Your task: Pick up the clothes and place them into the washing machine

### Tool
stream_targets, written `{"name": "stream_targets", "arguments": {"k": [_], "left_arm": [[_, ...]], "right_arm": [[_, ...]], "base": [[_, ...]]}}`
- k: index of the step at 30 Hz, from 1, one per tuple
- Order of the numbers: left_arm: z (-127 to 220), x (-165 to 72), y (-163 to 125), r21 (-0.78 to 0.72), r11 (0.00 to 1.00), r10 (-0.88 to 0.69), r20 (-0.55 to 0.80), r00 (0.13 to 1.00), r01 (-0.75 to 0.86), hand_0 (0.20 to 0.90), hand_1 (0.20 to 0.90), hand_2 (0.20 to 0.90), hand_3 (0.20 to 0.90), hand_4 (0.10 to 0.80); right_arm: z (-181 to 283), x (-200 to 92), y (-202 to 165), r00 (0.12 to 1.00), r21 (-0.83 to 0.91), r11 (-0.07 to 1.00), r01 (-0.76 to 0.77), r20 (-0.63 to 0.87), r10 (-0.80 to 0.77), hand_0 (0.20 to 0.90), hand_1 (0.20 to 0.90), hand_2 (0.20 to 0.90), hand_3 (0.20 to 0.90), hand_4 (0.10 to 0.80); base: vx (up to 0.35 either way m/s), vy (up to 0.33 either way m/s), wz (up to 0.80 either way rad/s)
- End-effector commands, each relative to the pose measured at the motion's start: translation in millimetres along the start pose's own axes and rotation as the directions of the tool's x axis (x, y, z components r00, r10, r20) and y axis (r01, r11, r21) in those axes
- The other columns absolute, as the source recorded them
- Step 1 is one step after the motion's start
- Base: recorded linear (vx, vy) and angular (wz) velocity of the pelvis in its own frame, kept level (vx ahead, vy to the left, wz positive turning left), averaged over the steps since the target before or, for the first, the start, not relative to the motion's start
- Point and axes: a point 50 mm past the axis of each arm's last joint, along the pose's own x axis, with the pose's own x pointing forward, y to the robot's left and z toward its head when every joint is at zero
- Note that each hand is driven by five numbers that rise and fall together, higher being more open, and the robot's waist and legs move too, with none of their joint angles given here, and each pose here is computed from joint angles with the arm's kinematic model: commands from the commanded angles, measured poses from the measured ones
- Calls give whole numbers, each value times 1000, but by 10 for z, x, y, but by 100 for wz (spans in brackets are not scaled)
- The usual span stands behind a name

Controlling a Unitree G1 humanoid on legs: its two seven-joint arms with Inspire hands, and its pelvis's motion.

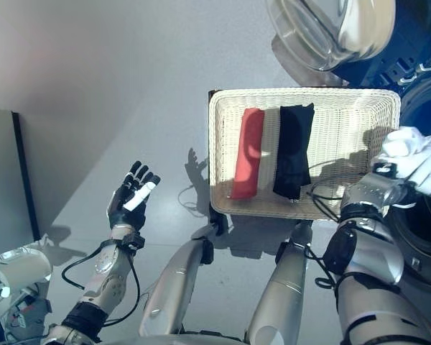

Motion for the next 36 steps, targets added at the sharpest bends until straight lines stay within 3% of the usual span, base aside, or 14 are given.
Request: {"name": "stream_targets", "arguments": {"k": [1, 12, 20, 36], "left_arm": [[86, -66, -36, -20, 999, -35, 74, 997, 37, 900, 900, 900, 900, 800], [251, -92, 6, -21, 1000, -19, 137, 990, 22, 900, 900, 900, 900, 800], [236, -145, 111, -15, 1000, 26, 120, 992, -25, 900, 900, 900, 900, 800], [311, -210, 226, -22, 998, 65, 147, 987, -62, 900, 900, 900, 900, 800]], "right_arm": [[636, 89, 310, 961, 16, 995, -101, 261, 93, 200, 200, 200, 200, 300], [698, 72, 406, 943, -83, 988, -127, 299, 146, 200, 200, 200, 200, 300], [913, 89, 540, 945, 38, 998, -56, 324, 41, 200, 200, 200, 200, 300], [1684, 22, 767, 856, 202, 975, -96, 517, -23, 200, 200, 200, 200, 300]], "base": [[1, -35, 2], [-13, -38, 1], [29, 0, -1], [7, 7, 2]]}}
